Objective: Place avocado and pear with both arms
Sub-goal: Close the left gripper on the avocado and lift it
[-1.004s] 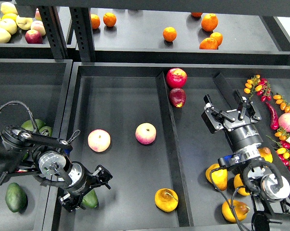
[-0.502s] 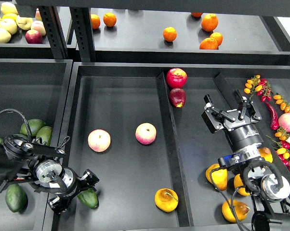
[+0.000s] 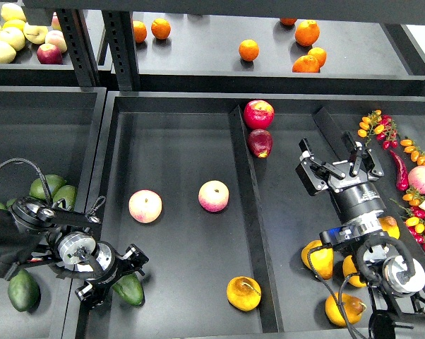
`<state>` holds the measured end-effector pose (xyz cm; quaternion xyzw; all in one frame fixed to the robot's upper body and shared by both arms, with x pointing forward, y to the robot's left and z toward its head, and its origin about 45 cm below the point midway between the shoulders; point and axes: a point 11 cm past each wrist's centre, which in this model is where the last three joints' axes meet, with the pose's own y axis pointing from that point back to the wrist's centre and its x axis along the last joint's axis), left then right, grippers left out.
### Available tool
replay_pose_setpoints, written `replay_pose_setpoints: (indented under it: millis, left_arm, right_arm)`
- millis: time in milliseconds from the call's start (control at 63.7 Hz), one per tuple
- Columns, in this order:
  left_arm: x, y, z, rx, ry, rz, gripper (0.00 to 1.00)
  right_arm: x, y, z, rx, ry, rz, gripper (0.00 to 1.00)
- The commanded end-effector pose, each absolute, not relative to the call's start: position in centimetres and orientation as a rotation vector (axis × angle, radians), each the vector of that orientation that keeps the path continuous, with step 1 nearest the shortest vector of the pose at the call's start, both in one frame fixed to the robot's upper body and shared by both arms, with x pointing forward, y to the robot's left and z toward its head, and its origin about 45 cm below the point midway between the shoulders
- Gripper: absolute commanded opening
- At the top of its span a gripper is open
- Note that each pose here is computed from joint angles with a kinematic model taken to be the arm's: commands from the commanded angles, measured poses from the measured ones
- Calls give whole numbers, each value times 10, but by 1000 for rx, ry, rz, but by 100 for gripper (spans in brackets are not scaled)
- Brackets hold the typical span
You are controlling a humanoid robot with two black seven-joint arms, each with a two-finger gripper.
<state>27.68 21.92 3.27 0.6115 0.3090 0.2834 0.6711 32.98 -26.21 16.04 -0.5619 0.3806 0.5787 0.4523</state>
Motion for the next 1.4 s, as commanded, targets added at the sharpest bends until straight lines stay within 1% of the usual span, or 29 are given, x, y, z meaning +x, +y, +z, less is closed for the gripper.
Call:
replay_pose_setpoints:
  millis: [0,392,408,565,675,1067,1098,1145,1161,1177,1192,1381]
  left_arm:
    - [282,221,33,1372,694,640,94]
    - [279,212,30,1353,713,621,84]
    - [280,211,30,1353,710,619,82]
    - [276,210,26,1352,720,617,78]
    - [273,210,25,1347,732,609,71]
    - [271,205,24,1335,742,593,59]
    - [271,204,24,1332,743,594,57]
    - [271,202,25,1322,748,588,52]
    - [271,201,26,1317,750,584,46]
    - [271,200,26,1315,751,582,44]
    - [271,196,27,1294,760,560,33]
    - [275,191,32,1261,768,546,32]
  right_arm:
    - [330,-262,160,-1389,939,1429,100]
    - [330,-262,160,-1390,939,1429,100]
    - [330,-262,160,-1390,939,1429,100]
    - [330,-262,160,-1390,939,1429,100]
    - [330,-262,160,-1390,939,1429,100]
    - [329,-262,159,-1388,940,1429,100]
    - [329,-263,159,-1387,942,1430,100]
    - [329,-263,159,-1387,942,1430,100]
    - [329,-263,159,-1387,942,1430,100]
    - [329,-263,159,-1386,943,1429,100]
    - [329,-263,158,-1386,943,1431,100]
    - [329,-263,158,-1386,943,1431,100]
